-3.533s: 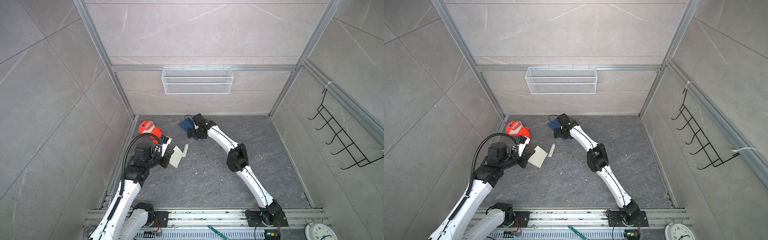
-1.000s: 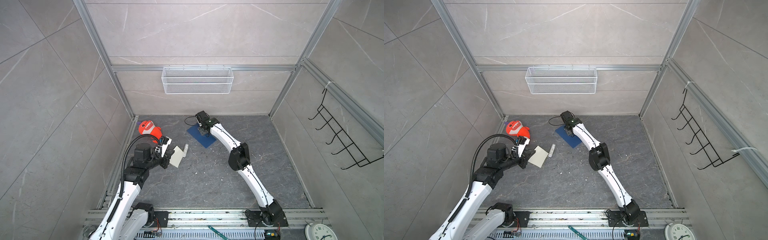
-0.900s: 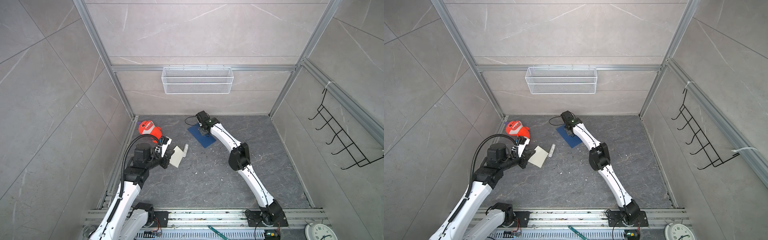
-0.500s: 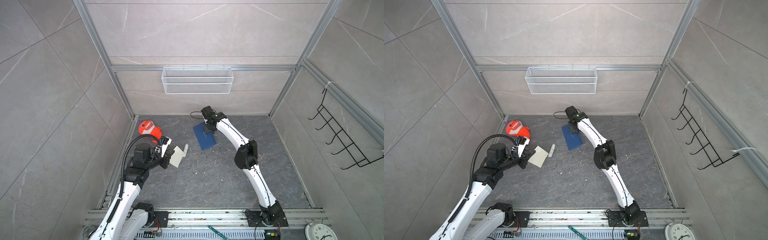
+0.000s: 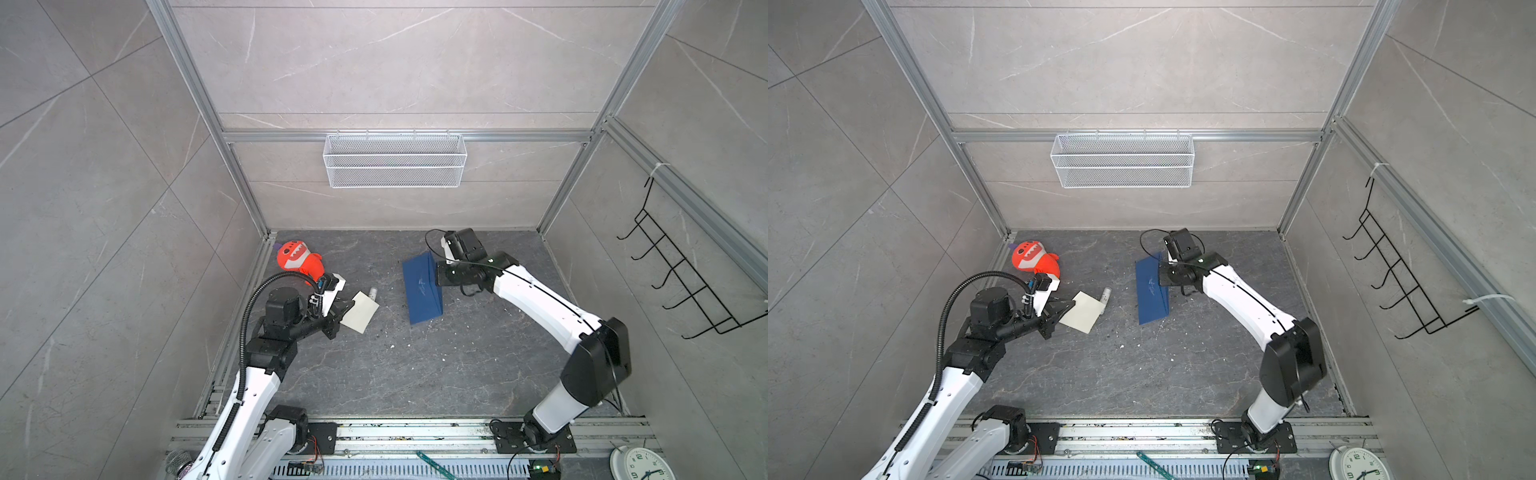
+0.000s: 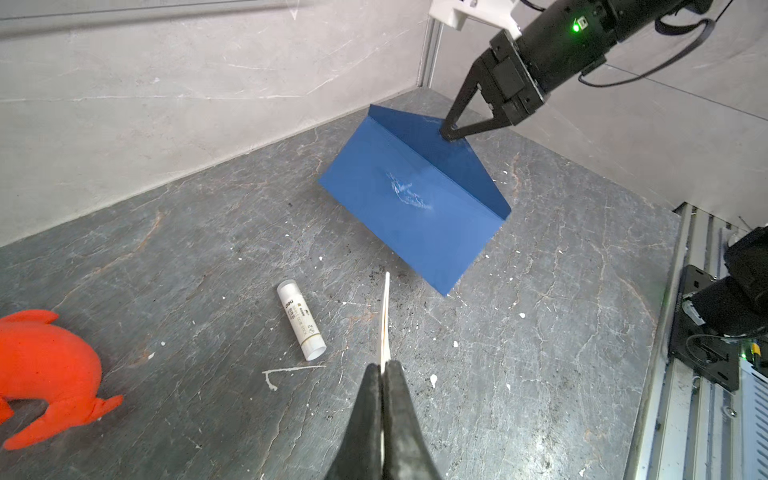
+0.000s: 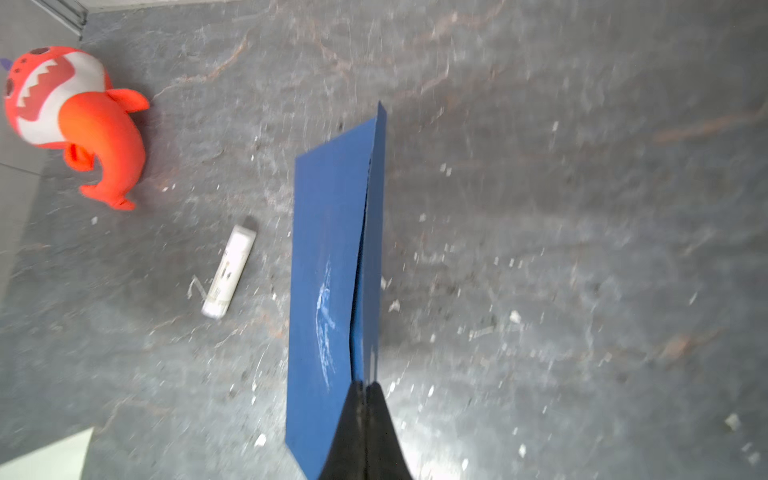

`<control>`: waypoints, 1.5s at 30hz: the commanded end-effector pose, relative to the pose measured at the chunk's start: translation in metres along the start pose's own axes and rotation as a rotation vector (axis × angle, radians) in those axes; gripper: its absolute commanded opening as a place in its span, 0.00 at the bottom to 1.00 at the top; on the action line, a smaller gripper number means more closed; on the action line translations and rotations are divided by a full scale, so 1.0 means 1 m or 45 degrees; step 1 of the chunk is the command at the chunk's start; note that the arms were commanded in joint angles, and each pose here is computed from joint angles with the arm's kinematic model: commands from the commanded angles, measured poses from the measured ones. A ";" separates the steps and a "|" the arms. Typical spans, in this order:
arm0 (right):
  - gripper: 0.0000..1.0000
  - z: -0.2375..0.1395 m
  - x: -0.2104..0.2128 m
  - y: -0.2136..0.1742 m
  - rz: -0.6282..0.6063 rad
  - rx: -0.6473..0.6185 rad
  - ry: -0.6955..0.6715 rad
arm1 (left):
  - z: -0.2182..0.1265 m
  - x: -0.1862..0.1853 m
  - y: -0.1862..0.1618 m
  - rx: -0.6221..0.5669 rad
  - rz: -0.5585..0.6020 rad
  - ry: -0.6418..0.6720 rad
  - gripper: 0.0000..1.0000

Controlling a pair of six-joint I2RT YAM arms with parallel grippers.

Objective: Place the letter into the envelope and seal it

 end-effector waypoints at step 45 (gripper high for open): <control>0.95 -0.093 0.054 -0.029 0.627 -0.510 0.879 | -0.026 0.041 0.081 -0.633 -1.384 0.044 0.00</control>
Point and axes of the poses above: each gripper's point midway between its finger pads, its own z axis out along the fingers, its own x axis along the line the jaws close on, y = z × x, the point moved 1 cm from there along -z, back along the fingers, and after that the axes turned 1 degree about z, right-handed, at the moved point
